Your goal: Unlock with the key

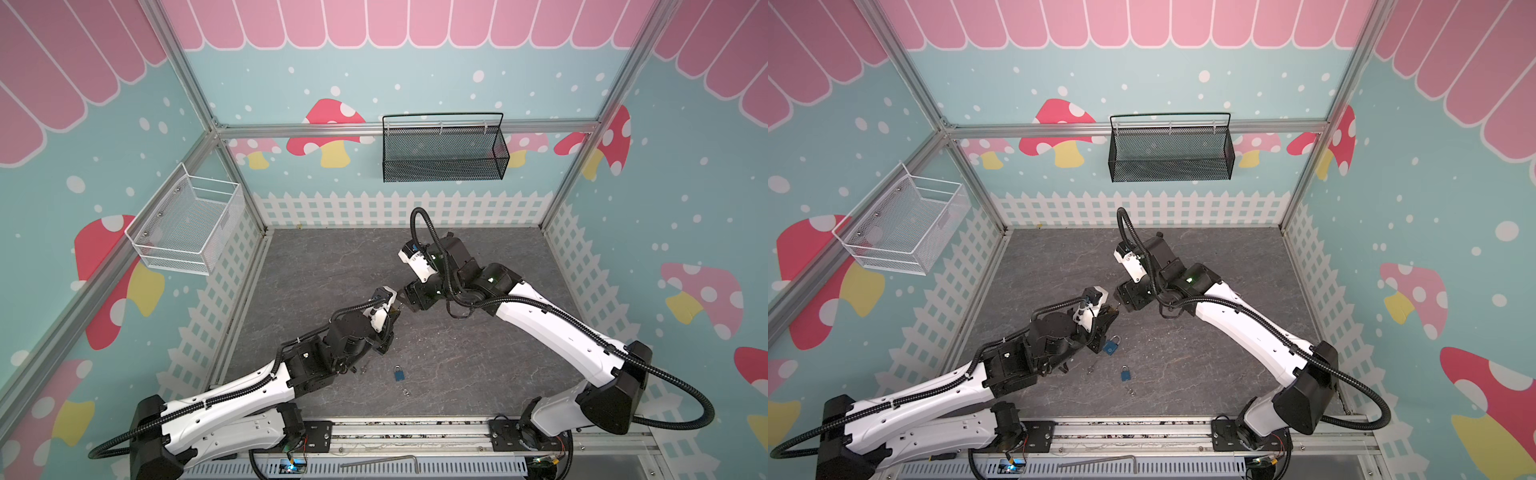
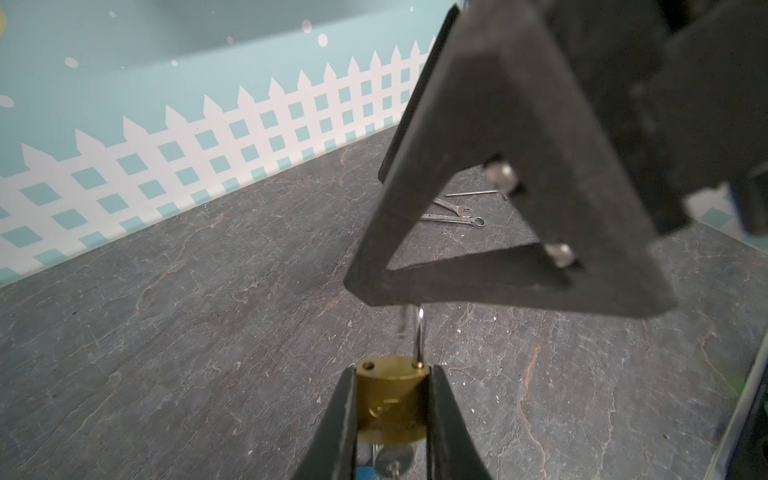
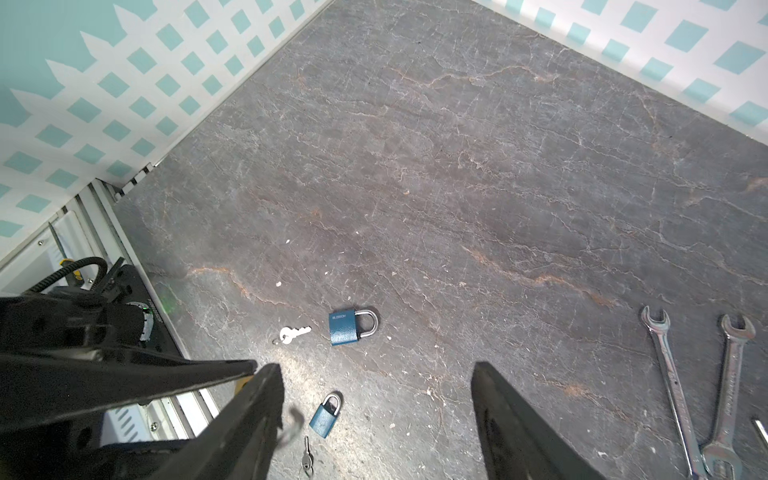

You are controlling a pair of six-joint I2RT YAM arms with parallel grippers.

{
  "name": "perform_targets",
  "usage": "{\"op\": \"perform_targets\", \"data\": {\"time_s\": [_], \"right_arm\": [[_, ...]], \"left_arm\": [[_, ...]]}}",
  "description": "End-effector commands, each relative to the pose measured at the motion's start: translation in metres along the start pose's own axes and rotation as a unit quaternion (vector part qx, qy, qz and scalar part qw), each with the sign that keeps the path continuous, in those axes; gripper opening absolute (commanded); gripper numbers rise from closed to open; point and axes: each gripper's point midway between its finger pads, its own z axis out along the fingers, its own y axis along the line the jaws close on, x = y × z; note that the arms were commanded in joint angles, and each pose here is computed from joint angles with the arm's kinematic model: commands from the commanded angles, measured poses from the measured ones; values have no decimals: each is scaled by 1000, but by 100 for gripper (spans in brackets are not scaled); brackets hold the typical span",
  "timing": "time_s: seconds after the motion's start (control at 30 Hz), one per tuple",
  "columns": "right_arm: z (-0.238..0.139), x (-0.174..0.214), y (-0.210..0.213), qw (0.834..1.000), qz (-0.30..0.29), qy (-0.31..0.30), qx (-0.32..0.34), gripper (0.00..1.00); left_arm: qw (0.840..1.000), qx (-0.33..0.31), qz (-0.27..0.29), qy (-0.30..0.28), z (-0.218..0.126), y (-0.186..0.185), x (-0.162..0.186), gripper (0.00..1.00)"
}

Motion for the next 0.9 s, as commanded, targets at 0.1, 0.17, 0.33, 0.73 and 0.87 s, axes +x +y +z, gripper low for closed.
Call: {"op": "perform_targets", "data": {"time_s": [0.1, 0.17, 0.33, 0.73, 0.87], "right_arm": [[-3, 17, -11, 998, -22, 41, 39, 76], [-7, 20, -12, 998, -24, 43, 43, 76], [-16, 21, -8, 999, -21, 35, 32, 77], [-28, 48, -30, 996, 18, 17, 86, 82], [-21, 74, -32, 995, 52, 16, 80, 83]], "left_arm": [[999, -7, -5, -42, -10, 4, -26, 0], [999, -11, -7, -42, -11, 6, -25, 0], [999, -26, -13, -42, -11, 11, -23, 0], [992, -90, -92, 14, 5, 36, -5, 0], [972, -142, -170, 78, 17, 55, 21, 0]]}}
